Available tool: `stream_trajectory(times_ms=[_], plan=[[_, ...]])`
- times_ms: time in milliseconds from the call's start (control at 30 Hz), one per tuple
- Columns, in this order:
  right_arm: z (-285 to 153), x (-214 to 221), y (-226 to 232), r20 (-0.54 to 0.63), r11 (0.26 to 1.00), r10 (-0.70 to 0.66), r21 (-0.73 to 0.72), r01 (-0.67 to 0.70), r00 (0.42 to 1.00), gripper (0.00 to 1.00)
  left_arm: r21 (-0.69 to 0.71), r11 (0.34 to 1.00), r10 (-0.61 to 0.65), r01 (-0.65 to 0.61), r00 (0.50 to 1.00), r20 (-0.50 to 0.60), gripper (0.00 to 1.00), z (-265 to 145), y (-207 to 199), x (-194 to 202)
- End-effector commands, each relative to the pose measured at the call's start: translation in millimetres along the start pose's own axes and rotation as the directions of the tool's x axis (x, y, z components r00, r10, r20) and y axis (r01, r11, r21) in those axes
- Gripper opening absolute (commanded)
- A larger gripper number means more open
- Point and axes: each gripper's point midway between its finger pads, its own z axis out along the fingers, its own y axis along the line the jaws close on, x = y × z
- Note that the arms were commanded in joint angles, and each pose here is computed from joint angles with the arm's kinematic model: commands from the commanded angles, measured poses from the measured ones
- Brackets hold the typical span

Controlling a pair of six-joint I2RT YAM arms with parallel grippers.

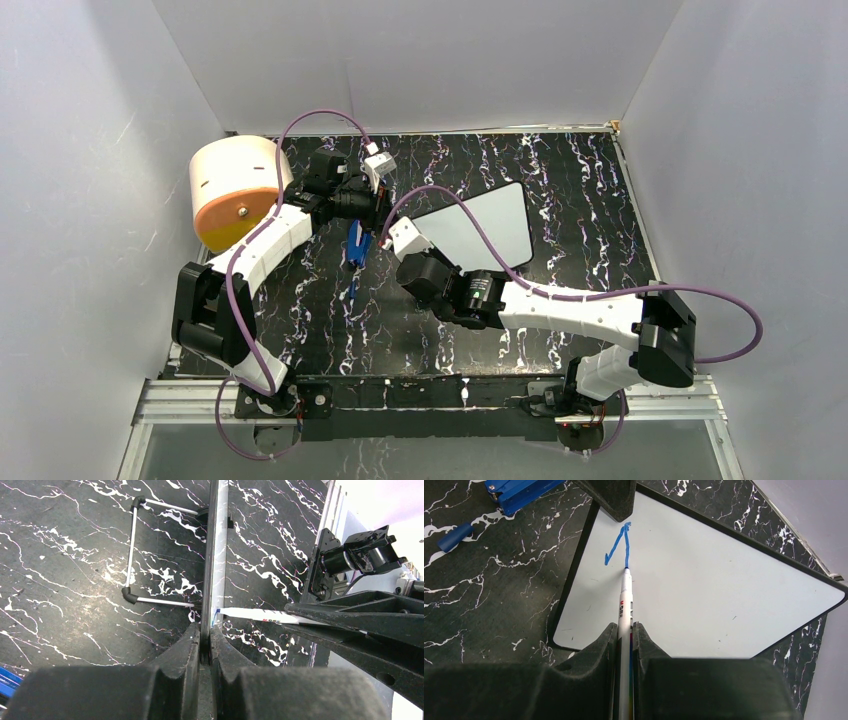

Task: Write a sentence on the whiteboard

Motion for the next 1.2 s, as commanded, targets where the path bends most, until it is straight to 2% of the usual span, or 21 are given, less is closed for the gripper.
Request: stream_trajectory(times_ms=[0,1167], plan=[[1.6,-14.9,-11.0,0.058,0.998,0.043,0.042,-0.045,0.997,0.00,0.018,1.000,0.025,-0.025,1.000,-0.006,0.00,-1.5,-5.7,3.2],[4.4,-48.2,-30.6,0.157,0.994,0.037,0.100,-0.053,0.987,0.00,0.022,0.999,0.024,-0.024,1.000,-0.006,0.00,-1.4,-6.2,3.2]])
